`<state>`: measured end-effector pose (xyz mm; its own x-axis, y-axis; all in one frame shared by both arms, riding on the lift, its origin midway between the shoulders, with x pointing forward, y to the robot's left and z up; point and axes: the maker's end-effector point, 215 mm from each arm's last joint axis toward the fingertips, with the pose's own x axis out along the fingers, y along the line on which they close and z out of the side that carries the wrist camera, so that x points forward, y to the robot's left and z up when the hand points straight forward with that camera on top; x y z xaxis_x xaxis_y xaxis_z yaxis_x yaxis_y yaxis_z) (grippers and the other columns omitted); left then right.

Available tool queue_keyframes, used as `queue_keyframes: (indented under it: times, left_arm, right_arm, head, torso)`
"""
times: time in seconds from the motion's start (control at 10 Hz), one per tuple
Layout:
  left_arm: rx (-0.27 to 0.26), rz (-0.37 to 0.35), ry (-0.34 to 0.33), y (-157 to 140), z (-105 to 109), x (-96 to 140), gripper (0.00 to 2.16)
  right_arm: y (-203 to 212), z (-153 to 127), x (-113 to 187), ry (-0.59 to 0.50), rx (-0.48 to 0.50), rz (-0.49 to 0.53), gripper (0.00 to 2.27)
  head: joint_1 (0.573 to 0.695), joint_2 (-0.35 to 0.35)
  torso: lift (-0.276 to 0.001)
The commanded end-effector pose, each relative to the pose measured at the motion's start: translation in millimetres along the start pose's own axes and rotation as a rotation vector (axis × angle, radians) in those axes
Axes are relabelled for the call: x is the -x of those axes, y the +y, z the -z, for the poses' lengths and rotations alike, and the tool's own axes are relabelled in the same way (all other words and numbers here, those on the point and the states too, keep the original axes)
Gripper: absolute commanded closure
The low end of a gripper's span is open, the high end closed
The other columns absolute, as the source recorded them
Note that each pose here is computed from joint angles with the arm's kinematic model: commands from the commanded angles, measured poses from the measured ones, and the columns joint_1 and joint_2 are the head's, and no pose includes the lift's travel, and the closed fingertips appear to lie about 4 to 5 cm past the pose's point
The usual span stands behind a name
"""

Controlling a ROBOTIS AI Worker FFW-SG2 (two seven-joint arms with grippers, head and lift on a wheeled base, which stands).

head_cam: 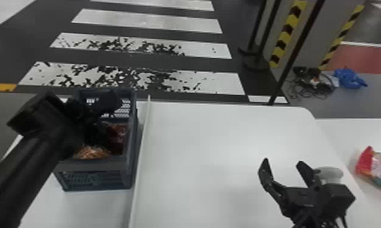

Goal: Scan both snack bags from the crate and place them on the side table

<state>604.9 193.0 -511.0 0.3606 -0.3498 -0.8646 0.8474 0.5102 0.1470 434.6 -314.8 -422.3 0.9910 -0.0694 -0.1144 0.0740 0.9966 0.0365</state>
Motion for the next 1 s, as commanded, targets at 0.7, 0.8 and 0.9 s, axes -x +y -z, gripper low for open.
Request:
queue_keyframes:
  times: [0.7,0.8,0.9]
  left_arm:
    - [0.048,-0.092,-0.126,25.0,-23.0,40.3,2.14]
    - [0.076,-0.097,-0.132,28.9,-23.0,48.8,2.14]
    - [0.078,-0.096,-0.146,29.1,-27.0,55.3,2.14]
  right_arm:
    - [-7.3,3.1,1.2,0.005,-0.002,0.014,0.06]
    - [-7.2,1.5,0.0,0.002,-0.004,0.014,0.06]
    - [-7.3,2.4,0.2,0.004,-0.004,0.015,0.06]
  head:
    - [0.695,-0.134]
    - [0.695,-0.130]
    - [0.695,-0.126]
  torso:
    - [-0.098]
    - [-0.098]
    - [-0.098]
